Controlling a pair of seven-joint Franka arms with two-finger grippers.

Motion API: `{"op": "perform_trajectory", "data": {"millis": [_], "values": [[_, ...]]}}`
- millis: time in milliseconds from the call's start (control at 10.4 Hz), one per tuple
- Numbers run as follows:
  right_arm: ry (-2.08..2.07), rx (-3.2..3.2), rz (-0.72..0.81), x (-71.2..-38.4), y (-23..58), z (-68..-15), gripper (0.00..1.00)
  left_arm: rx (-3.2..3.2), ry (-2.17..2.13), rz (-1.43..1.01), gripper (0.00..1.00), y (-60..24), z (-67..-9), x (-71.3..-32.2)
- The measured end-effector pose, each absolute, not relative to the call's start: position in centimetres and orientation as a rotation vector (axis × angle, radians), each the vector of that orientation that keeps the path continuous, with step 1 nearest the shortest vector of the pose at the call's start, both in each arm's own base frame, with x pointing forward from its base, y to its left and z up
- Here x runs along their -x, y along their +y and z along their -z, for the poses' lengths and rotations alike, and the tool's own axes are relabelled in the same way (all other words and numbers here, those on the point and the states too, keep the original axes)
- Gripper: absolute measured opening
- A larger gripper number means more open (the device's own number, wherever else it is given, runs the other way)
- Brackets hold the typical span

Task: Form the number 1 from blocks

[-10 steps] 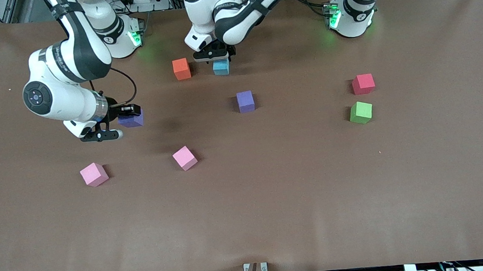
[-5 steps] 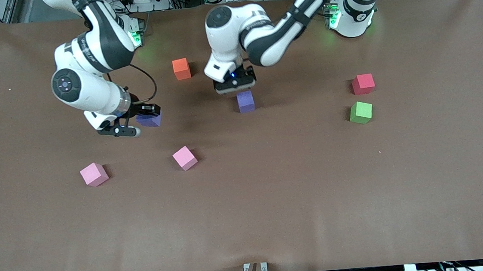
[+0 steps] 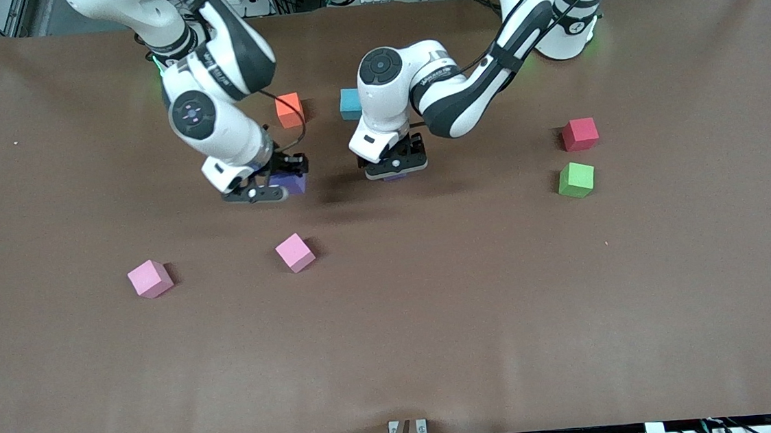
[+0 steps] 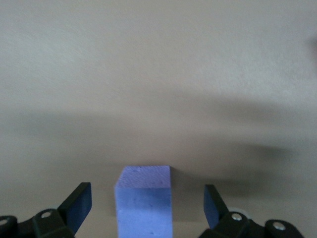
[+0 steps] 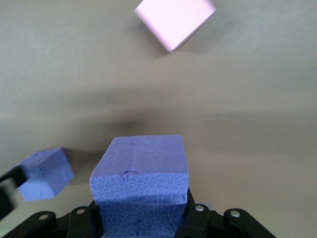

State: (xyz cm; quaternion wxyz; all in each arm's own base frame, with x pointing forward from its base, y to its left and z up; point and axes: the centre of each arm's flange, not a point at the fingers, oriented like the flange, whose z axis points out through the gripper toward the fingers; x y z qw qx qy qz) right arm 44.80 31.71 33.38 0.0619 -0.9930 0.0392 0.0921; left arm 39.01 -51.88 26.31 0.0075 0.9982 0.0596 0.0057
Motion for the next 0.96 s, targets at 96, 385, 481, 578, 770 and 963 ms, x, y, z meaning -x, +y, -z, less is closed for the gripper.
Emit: {"op": "perform_trajectory", "data": {"millis": [96,385,481,578,770,963], "values": [[0.104,3.005,-0.281,-43.5,33.2,-33.2,0.56,-3.122,0.178,0.004,1.0,-52.0,-25.4,-38.7],[0.068,3.015,-0.278,-39.8,33.8,-31.9,0.56,-3.14,0.123,0.034,1.0,-51.6,-24.1,-38.3],[0.072,3.02,-0.285,-39.1,33.1,-31.8,0.56,-3.138,0.122,0.03,1.0,-51.0,-24.4,-39.1],[0.074,3.025,-0.293,-38.5,32.6,-31.6,0.56,-3.129,0.128,0.027,1.0,-50.1,-24.8,-40.4],[0.045,3.036,-0.305,-37.0,32.7,-30.9,0.56,-3.076,0.144,0.055,1.0,-47.2,-26.9,-43.5],[0.004,3.036,-0.268,-34.7,34.9,-30.3,0.56,-3.046,0.151,0.083,1.0,-44.7,-27.8,-45.1]]}}
